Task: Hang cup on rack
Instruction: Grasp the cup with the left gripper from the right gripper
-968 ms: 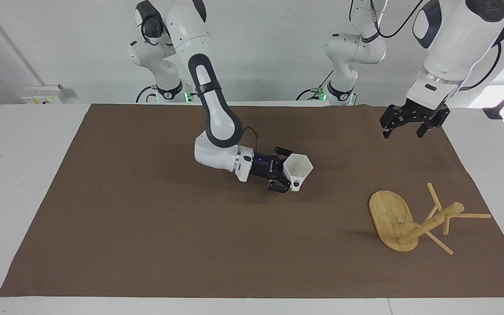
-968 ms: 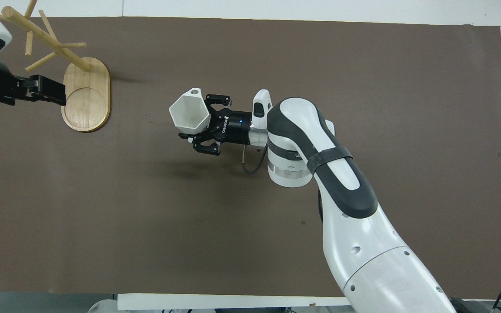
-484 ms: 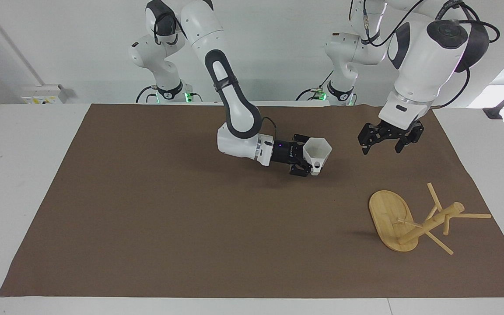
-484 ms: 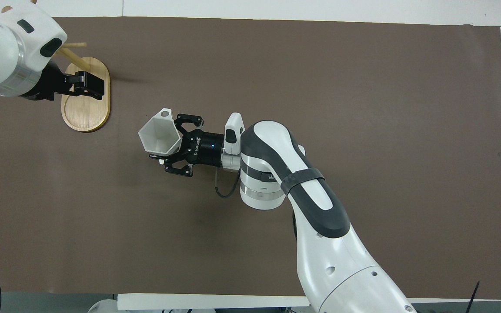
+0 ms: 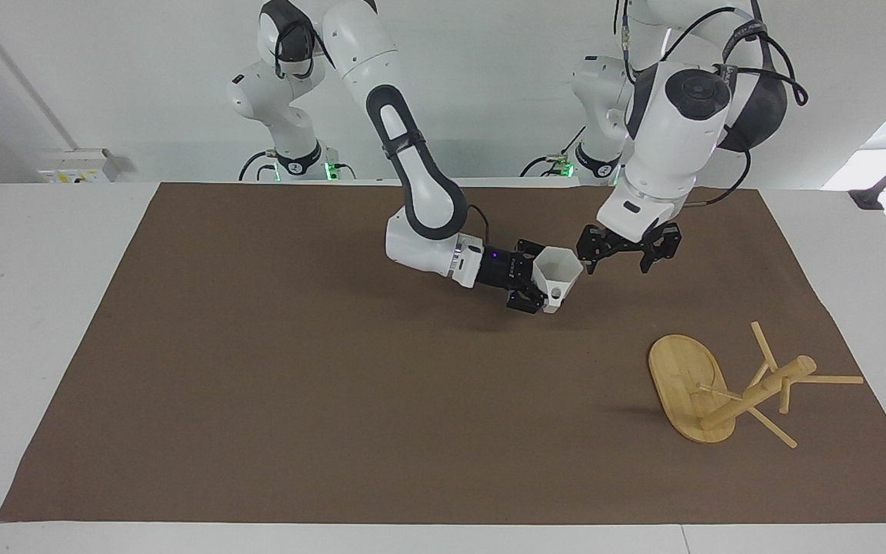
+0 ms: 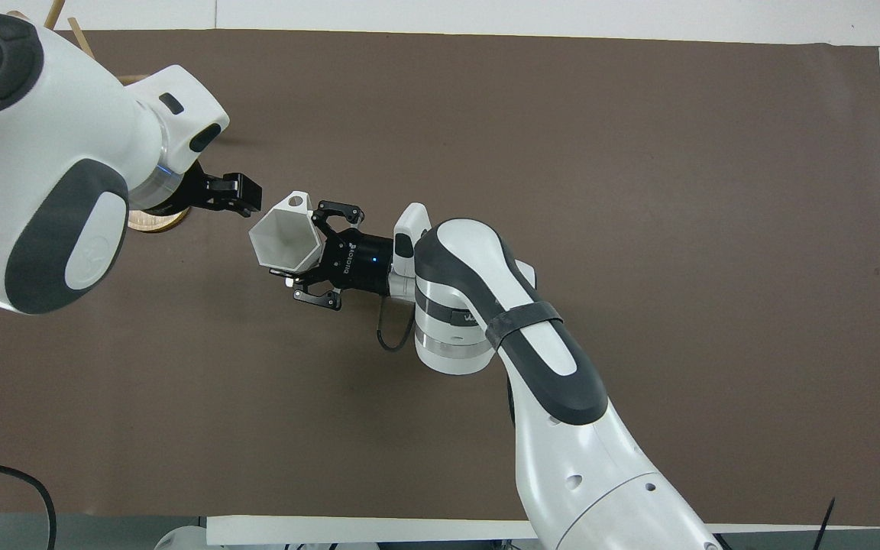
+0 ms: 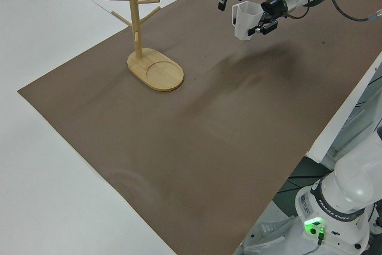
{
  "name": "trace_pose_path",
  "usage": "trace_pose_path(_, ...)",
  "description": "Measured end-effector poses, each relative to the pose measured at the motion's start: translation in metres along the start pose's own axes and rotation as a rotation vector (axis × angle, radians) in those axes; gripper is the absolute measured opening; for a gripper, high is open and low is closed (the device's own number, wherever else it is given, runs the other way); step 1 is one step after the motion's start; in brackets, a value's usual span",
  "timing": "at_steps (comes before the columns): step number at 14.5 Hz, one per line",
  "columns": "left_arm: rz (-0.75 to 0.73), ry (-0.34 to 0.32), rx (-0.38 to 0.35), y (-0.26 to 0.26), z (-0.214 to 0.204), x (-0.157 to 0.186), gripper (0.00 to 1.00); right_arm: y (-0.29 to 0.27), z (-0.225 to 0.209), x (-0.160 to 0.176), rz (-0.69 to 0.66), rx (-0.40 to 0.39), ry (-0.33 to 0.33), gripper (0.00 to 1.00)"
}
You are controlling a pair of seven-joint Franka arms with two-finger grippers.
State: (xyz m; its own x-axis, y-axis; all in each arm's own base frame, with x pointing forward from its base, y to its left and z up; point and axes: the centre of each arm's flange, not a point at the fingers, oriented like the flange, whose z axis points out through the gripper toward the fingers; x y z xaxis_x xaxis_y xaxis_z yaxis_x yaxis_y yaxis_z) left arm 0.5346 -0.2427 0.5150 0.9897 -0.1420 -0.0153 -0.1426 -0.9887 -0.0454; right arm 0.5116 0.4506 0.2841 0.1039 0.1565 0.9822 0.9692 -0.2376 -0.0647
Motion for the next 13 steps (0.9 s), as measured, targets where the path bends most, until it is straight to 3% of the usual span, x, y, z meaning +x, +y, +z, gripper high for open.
trace_pose_path(7, 0.026, -0.003, -0.001, 0.017, 0.012, -0.012, 0.91, -0.002, 0.001, 0.000, -0.002, -0.003, -0.008, 0.77)
trace_pose_path(8, 0.025, -0.001, -0.002, 0.019, 0.016, -0.013, 0.84, -0.002, 0.001, 0.000, -0.002, -0.007, -0.011, 0.77)
trace_pose_path(10, 0.021, 0.006, -0.004, 0.020, 0.026, -0.014, 0.80, -0.001, 0.000, -0.001, -0.002, -0.011, -0.016, 0.77)
trace_pose_path(12, 0.013, 0.012, -0.007, 0.021, 0.037, -0.015, 0.58, -0.001, 0.000, -0.001, -0.002, -0.011, -0.016, 0.77)
trace_pose_path(13, 0.007, 0.015, -0.008, 0.021, 0.040, -0.015, 0.58, -0.001, 0.000, -0.001, -0.002, -0.011, -0.016, 0.77)
